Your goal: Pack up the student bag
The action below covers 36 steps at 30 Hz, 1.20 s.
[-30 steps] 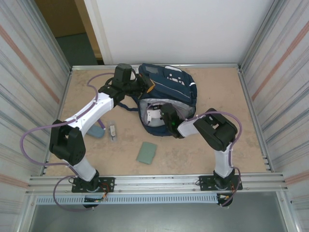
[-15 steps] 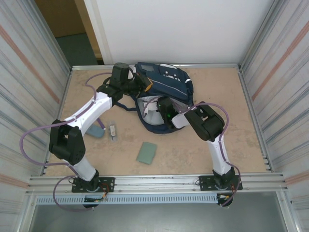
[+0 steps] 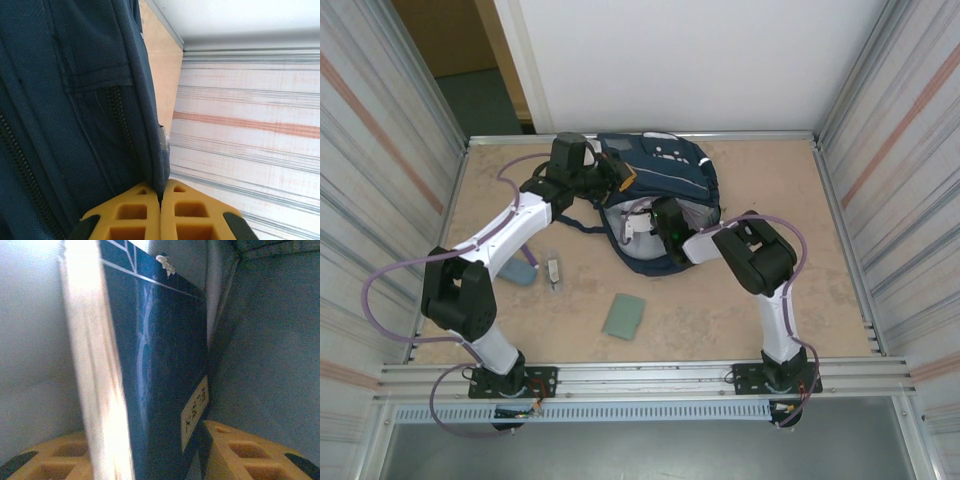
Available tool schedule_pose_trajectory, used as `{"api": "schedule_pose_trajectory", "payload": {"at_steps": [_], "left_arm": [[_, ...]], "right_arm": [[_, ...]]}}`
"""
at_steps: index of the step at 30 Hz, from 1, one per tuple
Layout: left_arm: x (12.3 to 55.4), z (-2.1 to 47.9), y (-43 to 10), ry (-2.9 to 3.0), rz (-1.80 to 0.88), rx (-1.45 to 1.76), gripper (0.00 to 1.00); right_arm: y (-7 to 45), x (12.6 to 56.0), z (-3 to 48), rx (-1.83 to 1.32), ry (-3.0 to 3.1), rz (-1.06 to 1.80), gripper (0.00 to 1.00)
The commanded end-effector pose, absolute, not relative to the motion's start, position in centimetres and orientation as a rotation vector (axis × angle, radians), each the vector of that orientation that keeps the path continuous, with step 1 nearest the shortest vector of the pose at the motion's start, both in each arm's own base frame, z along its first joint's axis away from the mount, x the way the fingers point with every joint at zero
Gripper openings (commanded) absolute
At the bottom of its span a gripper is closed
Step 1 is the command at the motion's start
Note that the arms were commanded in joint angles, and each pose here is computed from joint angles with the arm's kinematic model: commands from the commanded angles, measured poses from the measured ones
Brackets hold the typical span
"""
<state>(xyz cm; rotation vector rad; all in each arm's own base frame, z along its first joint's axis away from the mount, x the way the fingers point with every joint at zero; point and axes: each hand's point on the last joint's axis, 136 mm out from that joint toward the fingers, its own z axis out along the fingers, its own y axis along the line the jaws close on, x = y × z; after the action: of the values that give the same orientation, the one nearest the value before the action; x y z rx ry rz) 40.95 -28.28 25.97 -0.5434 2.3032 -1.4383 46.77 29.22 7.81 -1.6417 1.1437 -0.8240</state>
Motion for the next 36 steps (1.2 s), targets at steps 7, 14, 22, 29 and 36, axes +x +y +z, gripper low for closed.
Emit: {"api": "schedule_pose_trajectory", "payload": {"at_steps": [7, 14, 22, 29, 36], "left_arm": [[39.2, 30.7, -28.7, 2.203, -1.569, -0.391, 0.0], [39.0, 30.4, -28.5, 2.207, -1.555, -0.391, 0.0], [38.9, 30.6, -28.7, 2.206, -1.578, -0.39, 0.0], [38.6, 31.0, -28.8, 2.204, -1.591, -0.374, 0.0], [38.3, 30.7, -28.8, 2.209, -1.599, -0.374, 0.0]], "right_arm": [[28.1, 42.2, 6.8, -1.844, 1.279, -0.536, 0.47], [28.1, 39.9, 7.1, -1.931, 1.366, -0.302, 0.48], [29.3, 42.3, 7.8, -1.818, 1.388, -0.316, 0.38], [29.7, 46.1, 7.7, -1.684, 1.381, -0.509, 0.21], [29.8, 49.6, 8.1, -1.511, 1.402, -0.669, 0.15]]}}
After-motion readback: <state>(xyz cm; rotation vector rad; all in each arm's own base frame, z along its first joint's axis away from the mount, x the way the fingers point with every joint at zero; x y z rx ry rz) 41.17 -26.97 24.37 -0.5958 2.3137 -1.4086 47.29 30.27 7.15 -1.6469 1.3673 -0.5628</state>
